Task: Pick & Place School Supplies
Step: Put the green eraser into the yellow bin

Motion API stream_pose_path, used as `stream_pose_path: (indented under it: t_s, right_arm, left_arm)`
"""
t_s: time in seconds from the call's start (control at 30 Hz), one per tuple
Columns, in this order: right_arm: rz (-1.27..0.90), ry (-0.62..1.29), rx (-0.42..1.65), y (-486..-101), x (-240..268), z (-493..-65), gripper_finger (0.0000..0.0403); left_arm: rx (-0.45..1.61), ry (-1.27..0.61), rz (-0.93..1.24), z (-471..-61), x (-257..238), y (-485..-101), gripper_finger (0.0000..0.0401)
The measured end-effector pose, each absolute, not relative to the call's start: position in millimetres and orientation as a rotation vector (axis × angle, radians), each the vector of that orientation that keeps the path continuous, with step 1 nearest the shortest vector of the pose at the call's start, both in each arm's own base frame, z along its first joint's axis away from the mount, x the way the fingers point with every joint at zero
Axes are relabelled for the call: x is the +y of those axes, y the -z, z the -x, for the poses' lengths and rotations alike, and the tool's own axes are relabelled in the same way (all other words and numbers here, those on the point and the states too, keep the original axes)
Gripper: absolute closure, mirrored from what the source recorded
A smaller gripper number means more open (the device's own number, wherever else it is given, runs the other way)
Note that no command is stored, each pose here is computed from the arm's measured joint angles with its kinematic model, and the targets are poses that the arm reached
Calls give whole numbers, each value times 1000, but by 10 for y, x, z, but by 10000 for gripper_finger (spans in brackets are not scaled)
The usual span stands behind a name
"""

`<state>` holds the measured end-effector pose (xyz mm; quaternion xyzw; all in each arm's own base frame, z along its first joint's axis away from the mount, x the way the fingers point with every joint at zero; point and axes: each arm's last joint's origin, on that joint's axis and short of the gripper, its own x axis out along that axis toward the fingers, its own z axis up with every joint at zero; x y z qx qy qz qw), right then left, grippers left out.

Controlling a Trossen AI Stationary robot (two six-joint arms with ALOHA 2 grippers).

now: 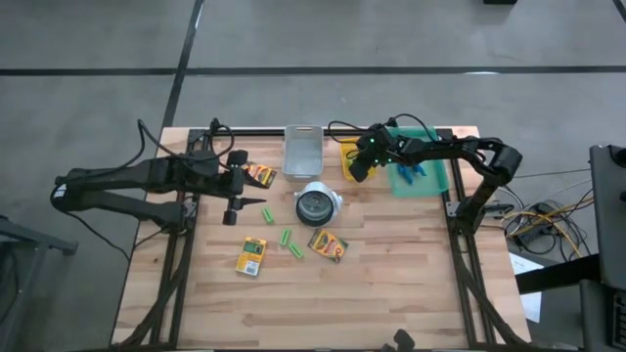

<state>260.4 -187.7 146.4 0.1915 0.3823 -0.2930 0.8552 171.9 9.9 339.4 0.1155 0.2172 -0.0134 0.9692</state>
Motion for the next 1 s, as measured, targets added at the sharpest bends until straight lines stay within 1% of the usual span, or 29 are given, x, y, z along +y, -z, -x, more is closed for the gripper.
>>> stream_pose_path:
  t_s: [0.13,0.33,0.47,0.57,0.7,0.83,1.0]
  right_arm:
    - [-385,614,766,-1509,-1888,-2620,273]
    - [-315,606,652,-1726,-1898,-2634,273]
    - [-263,595,585,-1939,-1868,-2596,271]
    - [-235,553,523,-2135,-1820,-2548,272]
    - [-169,444,428,-2430,-1715,-2465,273]
    - [-119,286,331,-2696,-1570,-2374,273]
    - [-82,120,236,-2948,-1336,-2299,274]
  left_arm:
    - [439,27,-233,-1719,98,-3394,240]
    - [439,27,-233,-1719,99,-3394,240]
    - [439,27,-233,-1719,98,-3394,240]
    - [439,27,-233,-1719,98,-3393,240]
    - [439,27,-233,-1719,98,-3394,240]
    - [439,27,-233,-1719,98,-3394,240]
    - [439,27,-233,-1719,99,-3394,240]
